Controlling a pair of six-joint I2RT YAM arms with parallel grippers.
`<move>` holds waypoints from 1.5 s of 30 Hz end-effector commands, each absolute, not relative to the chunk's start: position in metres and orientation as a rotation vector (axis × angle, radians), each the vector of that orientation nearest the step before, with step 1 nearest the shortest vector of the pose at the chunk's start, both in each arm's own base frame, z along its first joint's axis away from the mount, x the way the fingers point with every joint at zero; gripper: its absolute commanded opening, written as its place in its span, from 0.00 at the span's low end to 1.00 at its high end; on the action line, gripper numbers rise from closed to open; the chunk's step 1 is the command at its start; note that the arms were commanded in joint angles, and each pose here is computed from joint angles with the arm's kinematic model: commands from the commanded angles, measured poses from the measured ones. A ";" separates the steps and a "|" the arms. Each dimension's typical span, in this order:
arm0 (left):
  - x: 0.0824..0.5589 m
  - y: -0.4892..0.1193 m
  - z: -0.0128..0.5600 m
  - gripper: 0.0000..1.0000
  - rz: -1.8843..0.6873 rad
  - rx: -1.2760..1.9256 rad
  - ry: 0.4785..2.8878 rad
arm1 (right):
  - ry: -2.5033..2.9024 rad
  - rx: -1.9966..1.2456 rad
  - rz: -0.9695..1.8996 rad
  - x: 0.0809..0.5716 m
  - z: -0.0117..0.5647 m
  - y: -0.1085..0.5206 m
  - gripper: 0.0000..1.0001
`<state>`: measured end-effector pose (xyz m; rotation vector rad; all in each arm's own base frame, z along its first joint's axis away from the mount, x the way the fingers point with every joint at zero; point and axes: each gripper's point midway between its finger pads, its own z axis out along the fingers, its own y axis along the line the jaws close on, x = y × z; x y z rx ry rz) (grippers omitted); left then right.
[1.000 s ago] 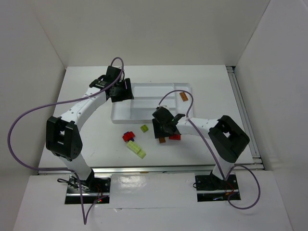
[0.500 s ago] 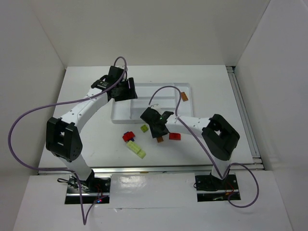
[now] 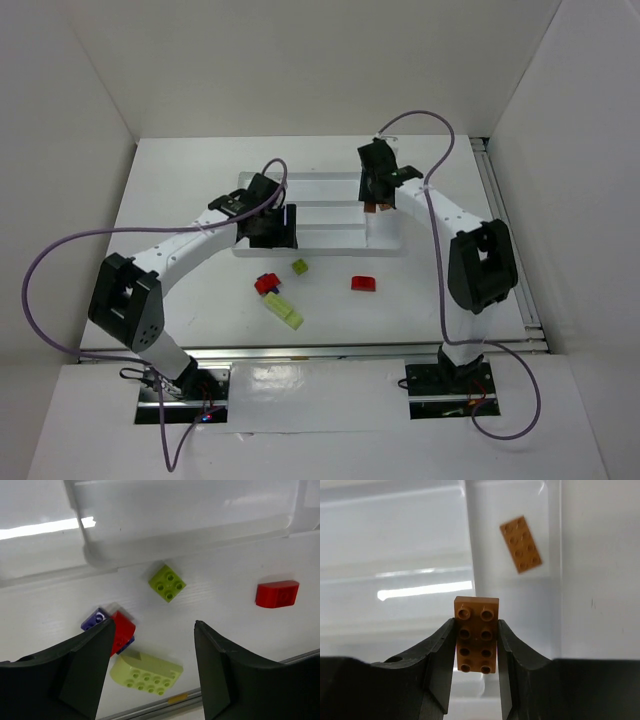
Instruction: Sort the legos into containers by color
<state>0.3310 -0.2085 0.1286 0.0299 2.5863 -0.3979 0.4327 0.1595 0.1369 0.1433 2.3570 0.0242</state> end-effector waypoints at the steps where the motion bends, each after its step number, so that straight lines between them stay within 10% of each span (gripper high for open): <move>1: 0.316 -0.206 0.140 0.75 -0.400 -0.006 2.578 | 2.321 0.144 -0.002 0.473 0.125 0.158 0.25; 9: 0.287 -0.194 0.114 0.82 -0.240 0.026 2.668 | 2.310 0.244 -0.068 0.505 0.105 0.134 0.31; 13: 0.286 -0.185 0.120 0.87 -0.196 -0.003 2.645 | 2.306 0.248 -0.079 0.506 0.106 0.132 0.58; 23: 0.278 -0.161 0.104 0.88 -0.109 -0.059 2.686 | 2.275 0.243 -0.051 0.463 0.137 0.122 0.69; 34: 0.308 -0.145 0.129 0.86 -0.109 -0.128 2.609 | 2.513 0.111 0.134 0.301 0.095 0.159 0.93; 45: 0.318 -0.151 0.137 0.85 -0.186 -0.119 2.588 | 2.659 -0.157 0.312 0.230 0.062 0.193 0.91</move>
